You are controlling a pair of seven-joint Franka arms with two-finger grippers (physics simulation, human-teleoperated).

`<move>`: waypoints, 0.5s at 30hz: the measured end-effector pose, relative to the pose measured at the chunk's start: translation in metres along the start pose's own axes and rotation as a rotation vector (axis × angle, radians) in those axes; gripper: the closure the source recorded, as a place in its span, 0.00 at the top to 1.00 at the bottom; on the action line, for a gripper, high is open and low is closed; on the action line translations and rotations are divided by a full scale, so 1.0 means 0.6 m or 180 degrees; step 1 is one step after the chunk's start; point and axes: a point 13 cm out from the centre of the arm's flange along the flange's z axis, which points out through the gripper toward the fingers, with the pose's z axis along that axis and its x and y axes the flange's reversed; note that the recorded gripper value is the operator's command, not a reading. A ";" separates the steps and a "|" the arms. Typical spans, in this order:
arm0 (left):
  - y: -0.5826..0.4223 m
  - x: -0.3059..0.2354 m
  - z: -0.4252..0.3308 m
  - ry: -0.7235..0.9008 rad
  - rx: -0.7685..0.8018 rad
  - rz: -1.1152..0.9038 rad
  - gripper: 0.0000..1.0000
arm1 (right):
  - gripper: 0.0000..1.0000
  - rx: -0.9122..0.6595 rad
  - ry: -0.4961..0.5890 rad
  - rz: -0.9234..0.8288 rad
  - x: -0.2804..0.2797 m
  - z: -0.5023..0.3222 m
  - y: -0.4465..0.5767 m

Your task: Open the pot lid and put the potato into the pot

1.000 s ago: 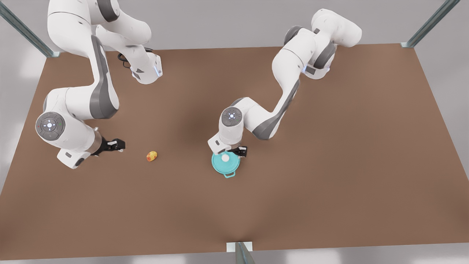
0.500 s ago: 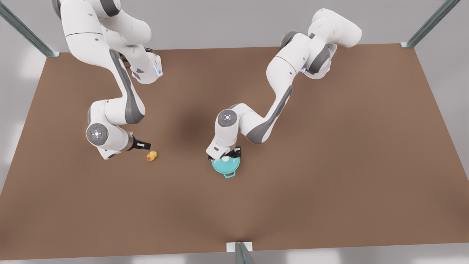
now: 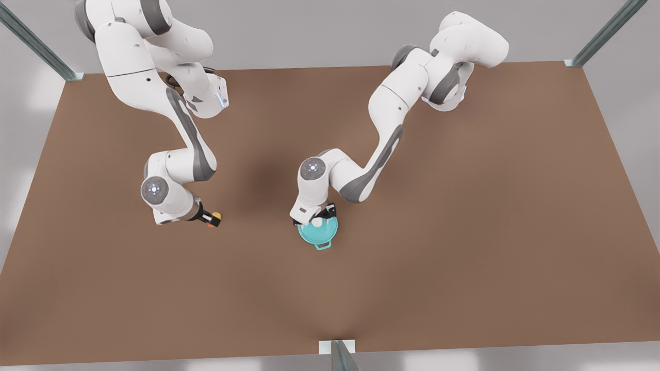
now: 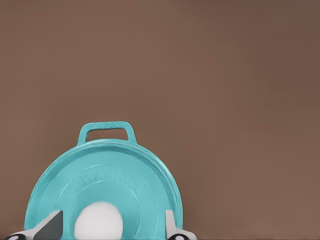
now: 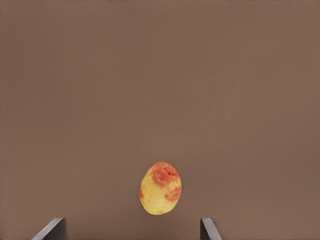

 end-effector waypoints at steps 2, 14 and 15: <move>0.003 0.004 0.011 -0.0001 -0.0027 -0.0024 0.98 | 1.00 -0.0009 -0.0008 0.0067 0.001 0.019 0.001; 0.016 0.000 0.008 0.0017 -0.0116 -0.0206 0.37 | 1.00 -0.0024 -0.0037 0.0238 0.017 0.091 0.030; 0.019 0.000 0.004 0.0026 -0.0133 -0.0218 0.37 | 1.00 -0.0021 -0.0039 0.0263 0.016 0.094 0.025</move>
